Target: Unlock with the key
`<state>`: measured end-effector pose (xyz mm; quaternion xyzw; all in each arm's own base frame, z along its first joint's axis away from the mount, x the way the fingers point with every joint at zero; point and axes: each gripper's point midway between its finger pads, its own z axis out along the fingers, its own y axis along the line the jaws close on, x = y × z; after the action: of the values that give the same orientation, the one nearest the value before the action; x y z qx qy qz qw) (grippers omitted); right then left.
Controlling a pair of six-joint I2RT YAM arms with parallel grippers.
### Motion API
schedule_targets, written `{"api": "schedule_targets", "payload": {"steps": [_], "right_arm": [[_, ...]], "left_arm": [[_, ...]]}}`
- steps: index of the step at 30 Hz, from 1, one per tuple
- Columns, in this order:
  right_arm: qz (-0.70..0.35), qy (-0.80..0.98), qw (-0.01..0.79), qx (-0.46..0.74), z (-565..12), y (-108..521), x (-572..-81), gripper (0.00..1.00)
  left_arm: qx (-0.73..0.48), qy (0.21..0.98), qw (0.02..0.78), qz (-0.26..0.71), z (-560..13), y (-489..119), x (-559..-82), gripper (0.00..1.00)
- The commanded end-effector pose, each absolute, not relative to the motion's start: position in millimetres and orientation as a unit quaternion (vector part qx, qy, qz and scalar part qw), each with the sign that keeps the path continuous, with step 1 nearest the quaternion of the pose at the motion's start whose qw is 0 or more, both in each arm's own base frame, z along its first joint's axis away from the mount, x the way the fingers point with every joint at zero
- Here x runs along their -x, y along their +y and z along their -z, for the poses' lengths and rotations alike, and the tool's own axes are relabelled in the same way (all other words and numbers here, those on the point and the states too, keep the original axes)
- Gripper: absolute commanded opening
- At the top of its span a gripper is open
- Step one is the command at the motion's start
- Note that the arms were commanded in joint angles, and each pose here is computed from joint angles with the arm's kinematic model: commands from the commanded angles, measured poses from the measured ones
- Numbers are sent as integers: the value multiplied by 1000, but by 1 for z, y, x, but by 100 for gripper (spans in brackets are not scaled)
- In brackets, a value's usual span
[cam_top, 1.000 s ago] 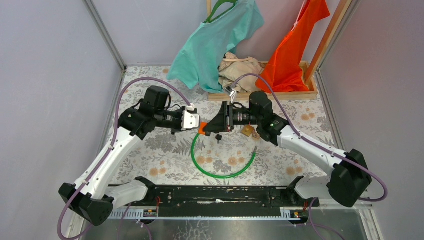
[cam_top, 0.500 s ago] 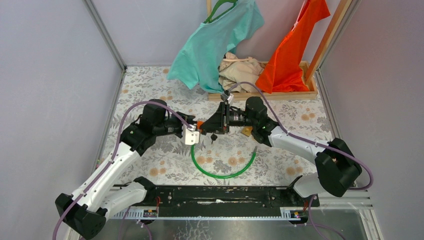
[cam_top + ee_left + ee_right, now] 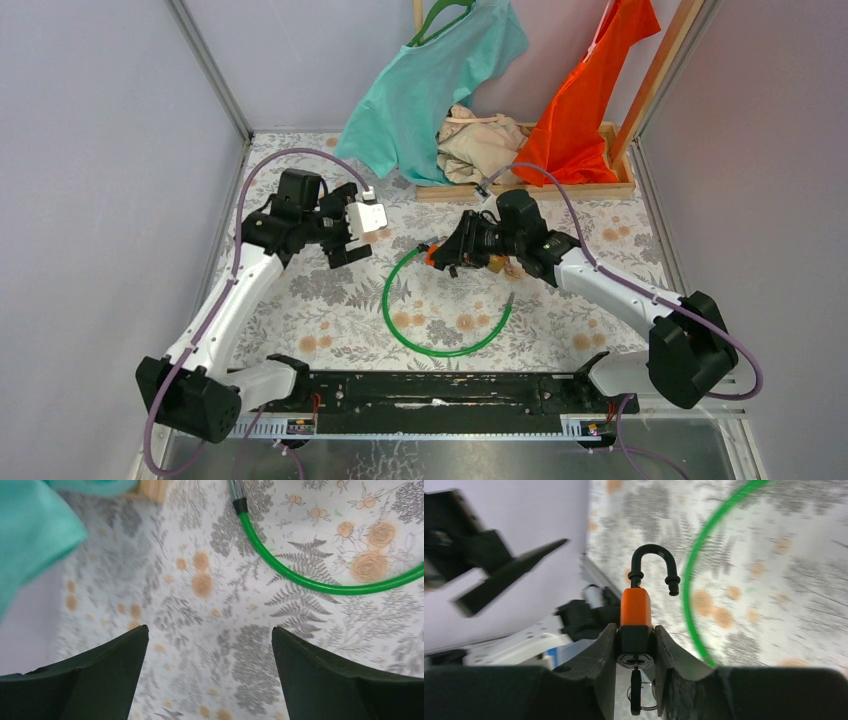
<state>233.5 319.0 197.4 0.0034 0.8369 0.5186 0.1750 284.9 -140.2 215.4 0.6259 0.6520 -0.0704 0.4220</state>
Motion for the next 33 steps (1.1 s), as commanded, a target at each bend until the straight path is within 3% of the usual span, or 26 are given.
{"api": "schedule_targets", "payload": {"steps": [1, 16, 32, 33], "right_arm": [[-422, 872, 244, 38, -174, 296, -250, 0], [-333, 906, 252, 67, -99, 300, -245, 0], [-346, 924, 161, 38, -47, 310, -203, 0], [-349, 923, 158, 33, -47, 311, -202, 8]], "left_arm": [[-548, 739, 369, 136, -208, -128, -272, 100], [-416, 810, 372, 179, -175, -104, -309, 100], [-361, 832, 373, 193, -174, -106, -319, 100], [-359, 833, 373, 193, -174, -106, -320, 100]]}}
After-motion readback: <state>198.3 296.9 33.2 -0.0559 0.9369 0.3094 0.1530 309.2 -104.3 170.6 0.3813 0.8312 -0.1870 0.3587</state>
